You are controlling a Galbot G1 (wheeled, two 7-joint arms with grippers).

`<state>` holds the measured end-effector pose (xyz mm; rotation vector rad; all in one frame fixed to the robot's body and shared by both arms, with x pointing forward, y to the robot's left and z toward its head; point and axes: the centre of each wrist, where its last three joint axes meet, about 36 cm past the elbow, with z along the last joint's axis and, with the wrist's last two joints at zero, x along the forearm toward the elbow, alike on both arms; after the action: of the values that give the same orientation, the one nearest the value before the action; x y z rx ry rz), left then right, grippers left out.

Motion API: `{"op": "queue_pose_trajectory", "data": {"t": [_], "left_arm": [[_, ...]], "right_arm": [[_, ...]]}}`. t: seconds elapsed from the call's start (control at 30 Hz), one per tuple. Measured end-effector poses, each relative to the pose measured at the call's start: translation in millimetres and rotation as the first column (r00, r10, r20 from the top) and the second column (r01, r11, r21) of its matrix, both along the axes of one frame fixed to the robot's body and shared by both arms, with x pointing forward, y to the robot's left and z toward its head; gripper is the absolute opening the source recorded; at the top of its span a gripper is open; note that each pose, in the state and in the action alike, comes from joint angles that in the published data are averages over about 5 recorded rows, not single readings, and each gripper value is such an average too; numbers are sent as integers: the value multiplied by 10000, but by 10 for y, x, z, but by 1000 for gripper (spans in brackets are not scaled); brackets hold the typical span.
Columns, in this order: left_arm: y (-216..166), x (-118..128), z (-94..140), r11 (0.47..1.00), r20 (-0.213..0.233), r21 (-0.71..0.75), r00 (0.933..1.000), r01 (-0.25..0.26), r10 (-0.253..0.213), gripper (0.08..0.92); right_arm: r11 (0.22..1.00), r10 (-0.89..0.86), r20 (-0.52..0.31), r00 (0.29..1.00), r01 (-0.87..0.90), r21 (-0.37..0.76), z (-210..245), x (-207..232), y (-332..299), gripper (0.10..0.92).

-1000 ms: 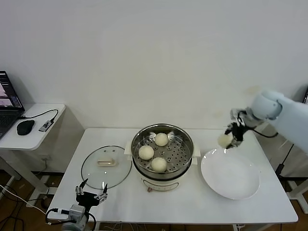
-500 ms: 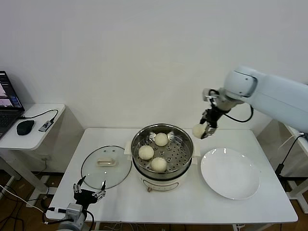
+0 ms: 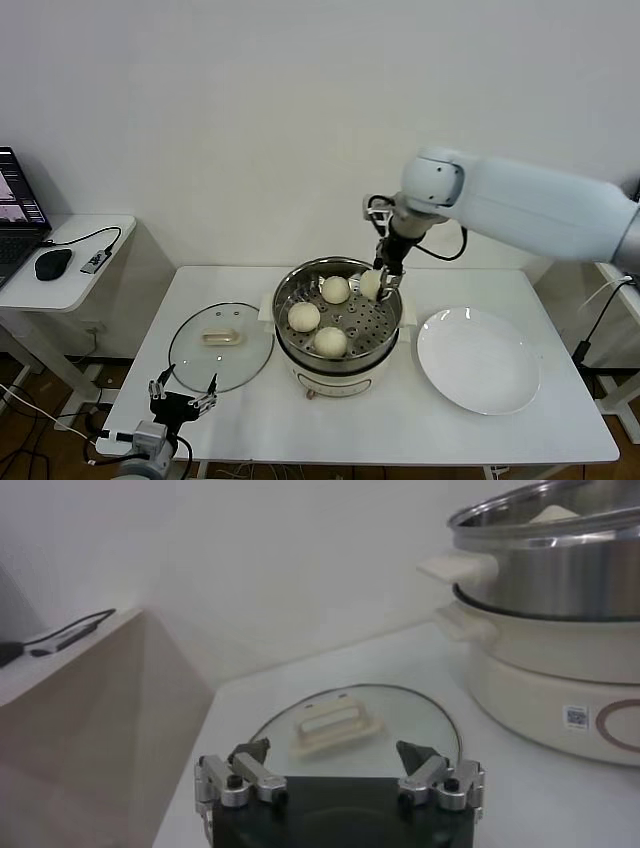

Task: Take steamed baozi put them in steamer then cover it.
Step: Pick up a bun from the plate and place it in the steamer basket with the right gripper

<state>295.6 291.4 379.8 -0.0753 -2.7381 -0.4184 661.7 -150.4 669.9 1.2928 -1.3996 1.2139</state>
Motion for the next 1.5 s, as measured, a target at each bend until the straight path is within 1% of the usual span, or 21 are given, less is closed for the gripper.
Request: {"op": "queue_pose_trajectory", "data": {"t": [0.23, 0.57, 1.3, 1.4, 1.5], "left_arm": [[9, -5, -8, 10000, -26, -13, 10000, -25, 25, 823], [10, -16, -14, 10000, -55, -24, 10000, -31, 31, 823], [10, -10, -46, 10000, -100, -66, 9999, -35, 34, 823], [10, -11, -52, 10000, -118, -73, 9999, -34, 33, 823], [13, -11, -52, 10000, -121, -66, 9999, -33, 32, 823]], "right_arm": [[9999, -16, -180, 9998, 13, -144, -236, -10, 156, 611], [9987, -123, -278, 9995, 109, -501, -519, -31, 191, 611], [9961, -287, -67, 9996, 281, -835, -758, -35, 201, 614], [9962, -325, -43, 9995, 320, -809, -768, -33, 193, 654], [9964, -365, -3, 9993, 364, -772, -756, -29, 171, 733]]}}
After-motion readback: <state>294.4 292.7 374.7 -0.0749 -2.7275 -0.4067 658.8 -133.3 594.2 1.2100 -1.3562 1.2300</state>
